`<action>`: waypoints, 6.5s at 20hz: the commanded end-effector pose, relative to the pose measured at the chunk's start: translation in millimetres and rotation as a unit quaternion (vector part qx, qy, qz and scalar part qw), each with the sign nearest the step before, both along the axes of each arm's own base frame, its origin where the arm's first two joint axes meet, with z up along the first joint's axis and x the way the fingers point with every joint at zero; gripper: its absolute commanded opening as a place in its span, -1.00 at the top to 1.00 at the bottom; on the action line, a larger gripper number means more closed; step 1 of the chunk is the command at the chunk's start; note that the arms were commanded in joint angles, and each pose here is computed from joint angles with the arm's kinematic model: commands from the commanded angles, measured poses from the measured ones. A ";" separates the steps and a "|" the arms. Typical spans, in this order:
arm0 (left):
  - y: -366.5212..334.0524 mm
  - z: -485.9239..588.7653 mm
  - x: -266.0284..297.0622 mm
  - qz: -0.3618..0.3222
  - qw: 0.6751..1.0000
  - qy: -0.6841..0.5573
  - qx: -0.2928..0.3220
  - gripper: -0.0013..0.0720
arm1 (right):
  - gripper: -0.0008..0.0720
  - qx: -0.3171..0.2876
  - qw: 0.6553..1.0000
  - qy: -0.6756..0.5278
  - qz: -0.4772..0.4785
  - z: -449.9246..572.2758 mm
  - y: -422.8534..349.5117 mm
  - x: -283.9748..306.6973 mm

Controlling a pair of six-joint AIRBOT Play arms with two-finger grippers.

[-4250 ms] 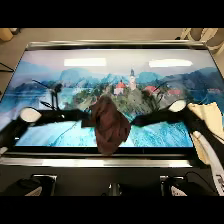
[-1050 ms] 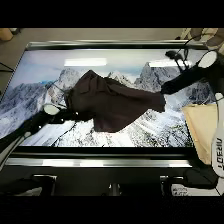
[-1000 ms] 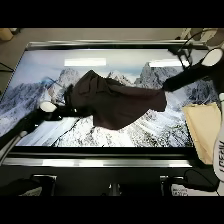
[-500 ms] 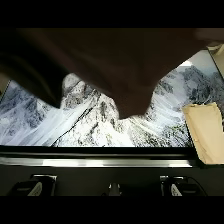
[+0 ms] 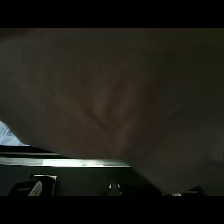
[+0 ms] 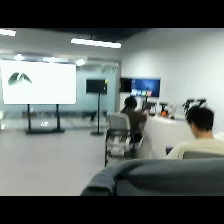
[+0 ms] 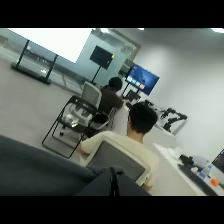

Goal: Fold the shirts.

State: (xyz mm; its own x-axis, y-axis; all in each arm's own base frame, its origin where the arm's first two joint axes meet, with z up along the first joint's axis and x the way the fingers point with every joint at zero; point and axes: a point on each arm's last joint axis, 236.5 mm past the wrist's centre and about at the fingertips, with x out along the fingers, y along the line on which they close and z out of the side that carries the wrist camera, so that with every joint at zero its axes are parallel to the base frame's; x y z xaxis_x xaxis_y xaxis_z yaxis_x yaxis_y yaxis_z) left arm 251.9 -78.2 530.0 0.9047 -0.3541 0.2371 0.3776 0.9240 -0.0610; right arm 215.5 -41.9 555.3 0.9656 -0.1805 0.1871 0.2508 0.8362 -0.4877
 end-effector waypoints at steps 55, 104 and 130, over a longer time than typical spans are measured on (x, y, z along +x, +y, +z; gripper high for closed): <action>59.6 -628.2 82.4 -0.002 0.618 0.781 -0.090 0.88 | -0.24 0.279 0.592 0.741 0.152 -590.7 19.2 216.6; 68.3 -130.7 27.4 0.118 0.937 0.327 0.045 0.89 | 0.93 0.049 0.942 0.320 0.092 -161.7 33.2 77.5; 90.1 -526.1 301.6 0.067 0.811 0.574 -0.085 0.88 | 0.92 0.228 0.795 0.539 0.159 -545.9 60.2 365.2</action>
State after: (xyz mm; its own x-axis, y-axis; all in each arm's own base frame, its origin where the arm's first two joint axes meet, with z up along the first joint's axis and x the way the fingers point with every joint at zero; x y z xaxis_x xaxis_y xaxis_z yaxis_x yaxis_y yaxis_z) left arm 557.4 17.1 10.7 0.6164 -0.2613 -0.7428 -0.1296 0.8968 -0.4230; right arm 597.0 21.3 14.3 0.5887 0.3093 -0.7468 -0.3304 0.9353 0.1269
